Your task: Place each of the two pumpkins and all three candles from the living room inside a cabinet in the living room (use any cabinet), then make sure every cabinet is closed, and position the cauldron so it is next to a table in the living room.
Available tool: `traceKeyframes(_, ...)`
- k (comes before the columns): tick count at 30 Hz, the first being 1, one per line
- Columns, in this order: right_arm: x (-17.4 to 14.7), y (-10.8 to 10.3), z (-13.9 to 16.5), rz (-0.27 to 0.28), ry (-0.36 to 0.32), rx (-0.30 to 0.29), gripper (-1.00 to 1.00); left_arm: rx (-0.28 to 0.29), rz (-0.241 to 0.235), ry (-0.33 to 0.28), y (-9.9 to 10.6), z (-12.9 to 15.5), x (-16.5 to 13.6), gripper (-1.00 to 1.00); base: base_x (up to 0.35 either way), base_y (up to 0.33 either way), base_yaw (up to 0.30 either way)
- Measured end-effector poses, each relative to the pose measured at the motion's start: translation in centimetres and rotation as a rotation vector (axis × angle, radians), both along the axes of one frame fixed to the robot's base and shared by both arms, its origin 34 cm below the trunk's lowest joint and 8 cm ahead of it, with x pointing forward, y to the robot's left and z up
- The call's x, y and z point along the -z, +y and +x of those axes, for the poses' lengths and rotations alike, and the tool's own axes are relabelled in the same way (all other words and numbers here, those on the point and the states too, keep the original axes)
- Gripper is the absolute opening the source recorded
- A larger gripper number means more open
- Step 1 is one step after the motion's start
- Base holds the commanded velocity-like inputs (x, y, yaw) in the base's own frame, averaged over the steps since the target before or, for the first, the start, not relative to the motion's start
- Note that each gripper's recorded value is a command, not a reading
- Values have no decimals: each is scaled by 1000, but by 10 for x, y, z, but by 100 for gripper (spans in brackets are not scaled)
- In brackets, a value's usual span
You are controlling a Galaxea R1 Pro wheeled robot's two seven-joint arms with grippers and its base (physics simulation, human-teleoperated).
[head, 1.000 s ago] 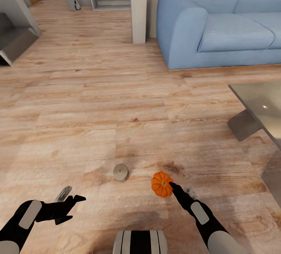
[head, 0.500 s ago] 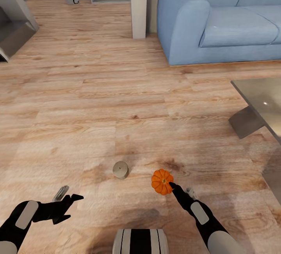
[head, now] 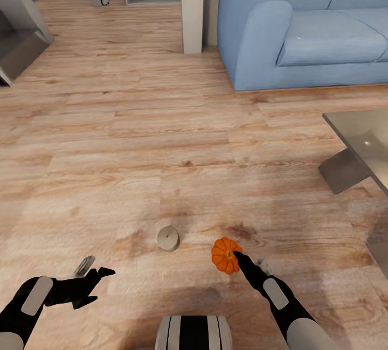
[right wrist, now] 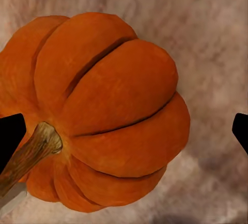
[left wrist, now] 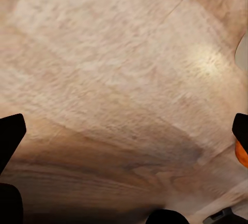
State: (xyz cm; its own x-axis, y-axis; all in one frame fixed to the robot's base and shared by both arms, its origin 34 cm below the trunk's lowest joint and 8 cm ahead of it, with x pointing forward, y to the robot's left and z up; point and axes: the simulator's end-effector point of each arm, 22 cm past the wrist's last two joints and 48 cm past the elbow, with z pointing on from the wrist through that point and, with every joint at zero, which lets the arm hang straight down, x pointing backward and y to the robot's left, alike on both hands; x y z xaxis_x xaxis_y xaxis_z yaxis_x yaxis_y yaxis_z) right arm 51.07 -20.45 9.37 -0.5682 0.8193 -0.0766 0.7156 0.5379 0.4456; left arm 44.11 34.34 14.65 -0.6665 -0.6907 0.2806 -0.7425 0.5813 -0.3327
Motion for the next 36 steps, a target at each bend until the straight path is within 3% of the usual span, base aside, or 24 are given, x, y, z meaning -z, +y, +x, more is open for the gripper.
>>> traceKeyframes(36,11,-1,-5,8,15,12,100,1,-2,33,-1,-12,12,100,19,22,0)
